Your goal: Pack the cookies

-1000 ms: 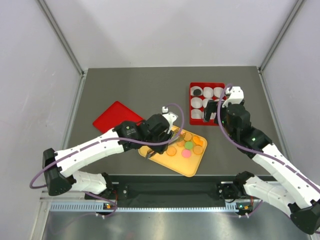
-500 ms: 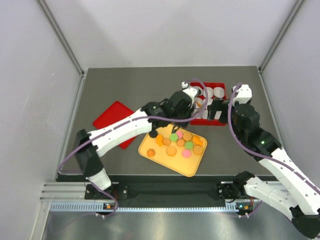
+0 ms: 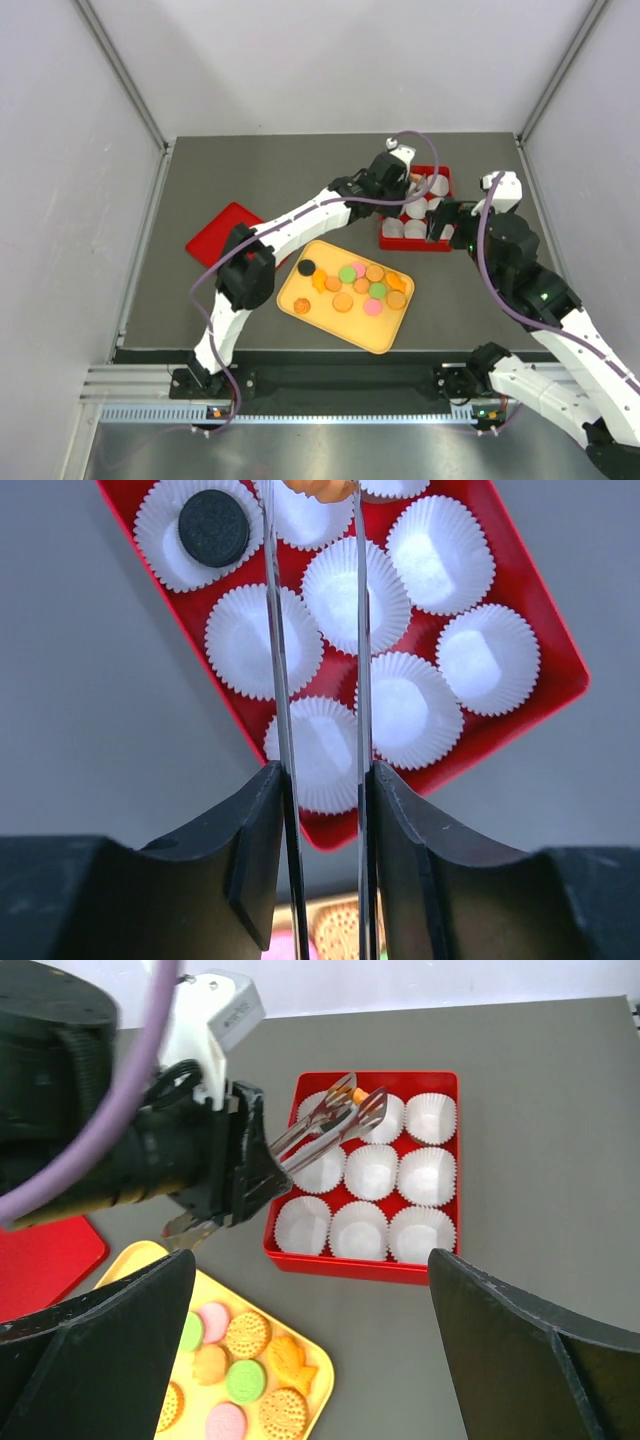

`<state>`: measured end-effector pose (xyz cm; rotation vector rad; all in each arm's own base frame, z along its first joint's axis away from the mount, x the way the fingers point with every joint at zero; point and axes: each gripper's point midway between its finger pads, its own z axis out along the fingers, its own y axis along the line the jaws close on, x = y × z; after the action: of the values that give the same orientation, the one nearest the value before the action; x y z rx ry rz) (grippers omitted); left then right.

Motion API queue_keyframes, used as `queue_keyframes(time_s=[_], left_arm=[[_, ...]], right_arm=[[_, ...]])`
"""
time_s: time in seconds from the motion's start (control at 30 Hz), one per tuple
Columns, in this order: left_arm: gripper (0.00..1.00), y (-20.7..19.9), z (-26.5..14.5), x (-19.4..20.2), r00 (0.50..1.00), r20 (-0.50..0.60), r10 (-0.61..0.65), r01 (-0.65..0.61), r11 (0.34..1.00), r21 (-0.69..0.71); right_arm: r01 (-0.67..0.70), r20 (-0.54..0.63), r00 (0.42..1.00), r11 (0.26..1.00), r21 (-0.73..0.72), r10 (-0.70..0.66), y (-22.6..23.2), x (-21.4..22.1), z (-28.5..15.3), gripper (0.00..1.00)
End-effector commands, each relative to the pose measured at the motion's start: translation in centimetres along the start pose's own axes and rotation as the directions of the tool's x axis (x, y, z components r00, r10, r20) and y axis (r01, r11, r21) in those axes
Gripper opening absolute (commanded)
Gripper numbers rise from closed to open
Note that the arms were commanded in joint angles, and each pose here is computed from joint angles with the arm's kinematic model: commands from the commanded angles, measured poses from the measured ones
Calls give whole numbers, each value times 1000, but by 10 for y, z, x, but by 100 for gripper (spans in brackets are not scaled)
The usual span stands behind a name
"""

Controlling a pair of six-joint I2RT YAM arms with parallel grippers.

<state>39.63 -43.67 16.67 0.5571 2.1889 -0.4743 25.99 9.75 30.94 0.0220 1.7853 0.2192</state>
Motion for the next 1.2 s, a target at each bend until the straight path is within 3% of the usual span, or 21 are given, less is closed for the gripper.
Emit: queue_keyframes(time_s=[0.0,0.7,1.0,1.17], left_arm=[[43,-11,3,-44,993,120,2,-9,999,54],[47,-2,31,-34,995,98,-2,-2,999,40],[51,-4,28,-40,994,112,-2,-4,998,57],[49,-4,17,-50,991,130,-3,-5,998,60]], right_arm=[[-11,59,998,1000,3,11,-3,-23,-11,100],[-12,47,999,1000,0,12,-5,-15,-13,100],[-13,44,999,1000,-4,13,-4,-14,-12,100],[-14,42,999,1000,-2,15,-4,-12,-13,100]])
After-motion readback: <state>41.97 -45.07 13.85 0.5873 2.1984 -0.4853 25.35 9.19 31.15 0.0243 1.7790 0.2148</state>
